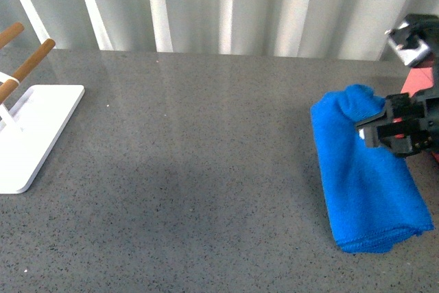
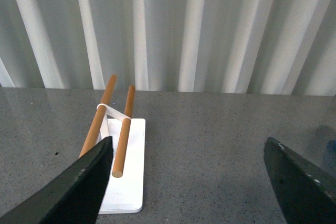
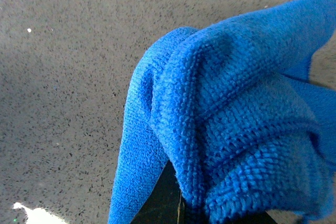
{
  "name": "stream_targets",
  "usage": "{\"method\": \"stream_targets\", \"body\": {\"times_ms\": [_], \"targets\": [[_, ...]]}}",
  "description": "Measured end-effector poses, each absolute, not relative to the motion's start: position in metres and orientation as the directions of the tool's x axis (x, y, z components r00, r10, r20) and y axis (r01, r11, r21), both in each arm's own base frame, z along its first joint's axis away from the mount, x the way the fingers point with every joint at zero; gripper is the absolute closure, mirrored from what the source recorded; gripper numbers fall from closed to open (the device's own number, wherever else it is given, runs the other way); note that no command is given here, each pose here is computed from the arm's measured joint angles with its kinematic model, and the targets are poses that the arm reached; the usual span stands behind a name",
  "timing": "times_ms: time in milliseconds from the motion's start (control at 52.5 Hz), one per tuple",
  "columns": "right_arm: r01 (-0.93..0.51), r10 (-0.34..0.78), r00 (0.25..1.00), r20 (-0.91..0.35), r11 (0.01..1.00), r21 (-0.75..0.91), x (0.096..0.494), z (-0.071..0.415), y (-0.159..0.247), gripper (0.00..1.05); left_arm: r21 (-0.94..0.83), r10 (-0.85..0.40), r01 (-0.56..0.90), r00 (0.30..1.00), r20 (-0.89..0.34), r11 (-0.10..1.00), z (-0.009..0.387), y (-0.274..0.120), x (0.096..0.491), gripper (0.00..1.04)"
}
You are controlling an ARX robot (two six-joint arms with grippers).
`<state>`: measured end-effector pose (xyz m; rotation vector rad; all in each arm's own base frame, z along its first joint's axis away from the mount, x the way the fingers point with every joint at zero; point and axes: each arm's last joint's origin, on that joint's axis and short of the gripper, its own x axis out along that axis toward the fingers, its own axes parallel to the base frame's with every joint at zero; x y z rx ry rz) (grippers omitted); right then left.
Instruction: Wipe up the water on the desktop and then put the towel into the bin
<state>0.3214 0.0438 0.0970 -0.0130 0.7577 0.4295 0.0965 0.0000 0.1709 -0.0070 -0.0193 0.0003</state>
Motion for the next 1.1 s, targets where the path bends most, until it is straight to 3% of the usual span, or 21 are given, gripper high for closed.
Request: {"method": "stream_targets", "body": {"times_ms": [57, 190, 343, 723, 895, 1104], "targets": [[-0.393, 0.37, 0.611, -0.7, 0.909, 0.137, 0.328, 0.082, 0.044, 1.01, -0.006, 0.001, -0.001, 1.0, 0.019, 1.0, 0.171, 0.0, 0.097, 0.06], [-0.412, 0.383, 0.487, -0.785, 0.893, 0.18, 0.335, 0.046, 0.041, 1.01, -0.005, 0.001, -0.001, 1.0, 0.019, 1.0, 0.171, 0.0, 0.097, 0.07], [-0.446, 0.405, 0.462, -0.789, 0.875, 0.188, 0.334, 0.049, 0.035, 1.01, -0.005, 0.001, -0.001, 1.0, 0.019, 1.0, 0.171, 0.0, 0.097, 0.07], [-0.435, 0.316, 0.506, -0.802, 0.897, 0.079, 0.333, 0.048, -0.001, 1.01, -0.005, 0.001, -0.001, 1.0, 0.019, 1.0, 0.171, 0.0, 0.097, 0.07], [-0.421, 0.282, 0.546, -0.789, 0.907, 0.033, 0.366, 0.045, -0.003, 1.01, -0.005, 0.001, -0.001, 1.0, 0.019, 1.0, 0.171, 0.0, 0.097, 0.07], [-0.424, 0.252, 0.606, -0.754, 0.905, -0.038, 0.427, 0.047, 0.026, 1.01, -0.005, 0.001, -0.001, 1.0, 0.019, 1.0, 0.171, 0.0, 0.097, 0.07]]}}
